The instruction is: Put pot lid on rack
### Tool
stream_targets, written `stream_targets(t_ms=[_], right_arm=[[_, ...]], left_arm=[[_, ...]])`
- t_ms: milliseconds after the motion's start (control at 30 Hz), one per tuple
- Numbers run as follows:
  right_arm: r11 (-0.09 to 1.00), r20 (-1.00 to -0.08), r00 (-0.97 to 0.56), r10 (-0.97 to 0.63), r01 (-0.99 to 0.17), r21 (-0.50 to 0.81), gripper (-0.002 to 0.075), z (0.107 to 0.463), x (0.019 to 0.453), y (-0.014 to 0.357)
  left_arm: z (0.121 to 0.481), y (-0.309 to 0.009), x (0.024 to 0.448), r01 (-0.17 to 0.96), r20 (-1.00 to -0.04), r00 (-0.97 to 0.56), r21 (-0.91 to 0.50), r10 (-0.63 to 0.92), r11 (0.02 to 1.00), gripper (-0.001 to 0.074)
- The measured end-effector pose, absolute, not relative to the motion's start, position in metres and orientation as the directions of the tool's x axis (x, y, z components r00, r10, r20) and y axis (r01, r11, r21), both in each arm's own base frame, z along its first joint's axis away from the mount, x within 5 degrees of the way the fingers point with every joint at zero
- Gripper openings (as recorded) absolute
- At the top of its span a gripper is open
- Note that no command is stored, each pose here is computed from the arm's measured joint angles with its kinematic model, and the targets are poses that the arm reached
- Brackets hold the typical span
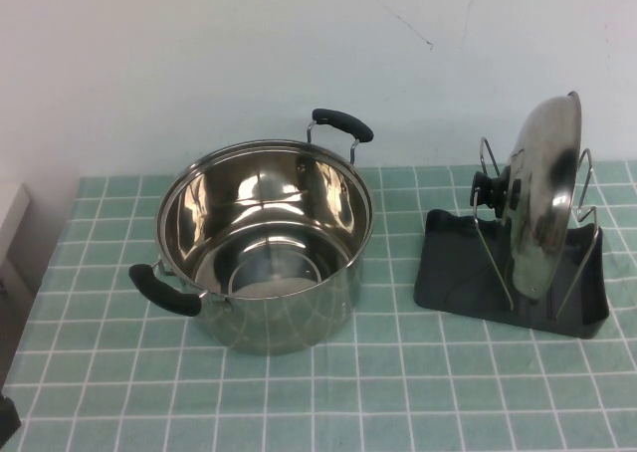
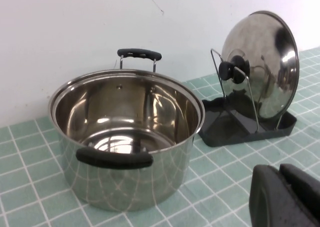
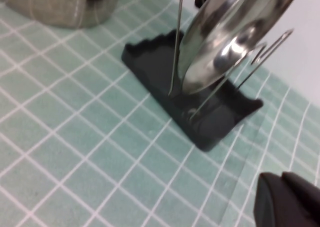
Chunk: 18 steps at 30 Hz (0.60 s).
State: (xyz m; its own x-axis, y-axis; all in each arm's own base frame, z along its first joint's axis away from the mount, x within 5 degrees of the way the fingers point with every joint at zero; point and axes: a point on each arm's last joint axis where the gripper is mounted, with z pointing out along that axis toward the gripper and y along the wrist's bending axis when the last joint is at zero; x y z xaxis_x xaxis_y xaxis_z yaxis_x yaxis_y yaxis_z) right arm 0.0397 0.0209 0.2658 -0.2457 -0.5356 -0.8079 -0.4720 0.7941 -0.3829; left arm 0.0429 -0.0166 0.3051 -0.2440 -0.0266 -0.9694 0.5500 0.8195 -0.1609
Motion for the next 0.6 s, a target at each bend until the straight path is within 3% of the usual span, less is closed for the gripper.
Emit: stream_targets(t_ms=[200,600], right_arm=[[0.815,-0.854,-0.194,-0.482,-0.456,-0.356,0.0001,0.2691,0.0311,0.0225],[0.821,-0.864,-0.197,-0.463,-0.463,-0.335,0.0001,0.2693,0.0307,0.0238]], left_arm=[[0.2996,-0.0173,0.0434,0.549,-0.967,-0.252,-0.157,-0.016,0.821,0.0001],[0.2995,-0.0170,0.0433,0.548,-0.967,-0.254,-0.160,-0.019,0.821,0.0001]])
